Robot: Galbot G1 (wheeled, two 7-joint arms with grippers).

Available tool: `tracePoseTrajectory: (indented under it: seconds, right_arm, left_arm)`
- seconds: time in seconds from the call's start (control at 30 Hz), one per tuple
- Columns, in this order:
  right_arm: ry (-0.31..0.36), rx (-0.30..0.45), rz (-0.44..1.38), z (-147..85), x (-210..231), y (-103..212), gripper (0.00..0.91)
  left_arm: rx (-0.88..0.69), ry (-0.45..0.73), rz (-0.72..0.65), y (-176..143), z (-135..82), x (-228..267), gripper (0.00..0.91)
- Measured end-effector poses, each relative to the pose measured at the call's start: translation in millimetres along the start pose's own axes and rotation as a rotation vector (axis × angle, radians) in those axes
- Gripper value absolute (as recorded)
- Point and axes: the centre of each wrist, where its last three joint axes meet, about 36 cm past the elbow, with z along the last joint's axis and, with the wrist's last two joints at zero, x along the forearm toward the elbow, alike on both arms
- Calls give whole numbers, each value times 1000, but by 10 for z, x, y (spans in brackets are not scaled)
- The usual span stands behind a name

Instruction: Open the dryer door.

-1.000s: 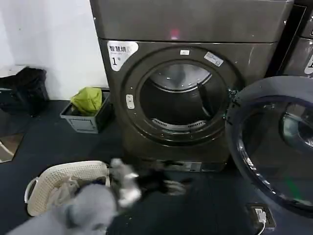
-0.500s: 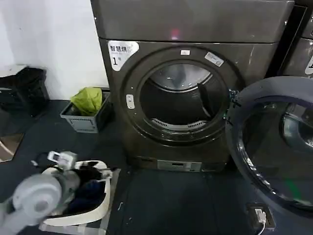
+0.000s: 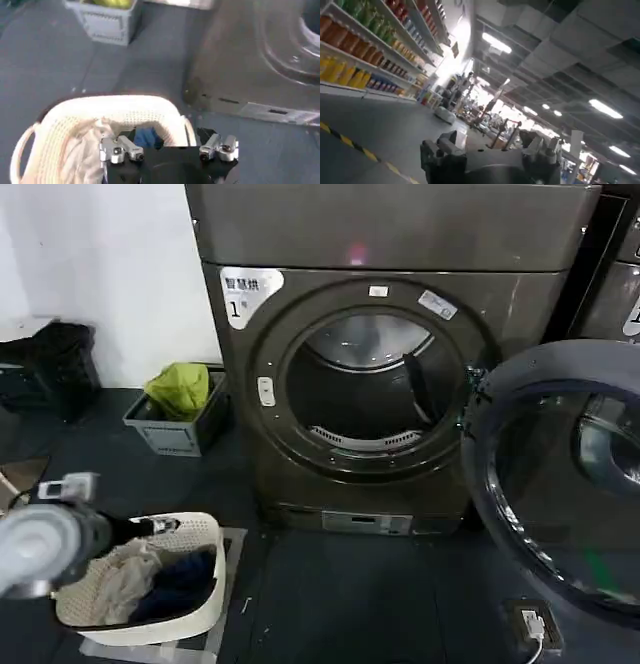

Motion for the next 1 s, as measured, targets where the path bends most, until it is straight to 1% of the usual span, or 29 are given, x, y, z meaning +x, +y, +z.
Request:
tracePoseTrajectory:
  seconds: [0.1, 0.2, 0.33, 0.53, 0.73, 1.0]
  right_arm:
    - [-18, -11, -4, 10, 12, -2, 907]
    - [-22, -19, -11, 18, 21, -7, 907]
    - [-22, -27, -16, 34, 39, -15, 907]
    - [-17, -63, -8, 64, 56, -46, 907]
    - [-29, -66, -6, 81, 54, -66, 907]
    - [-41, -72, -18, 89, 65, -72, 907]
  left_arm:
    - [65, 46, 17, 83, -100, 46, 907]
    - [138, 104, 30, 160, -194, 73, 907]
    - [207, 167, 67, 231, -251, 38, 907]
    - [269, 192, 86, 351, -342, 8, 907]
    - [318, 213, 75, 481, -389, -67, 907]
    - [357, 209, 61, 612, -455, -110, 907]
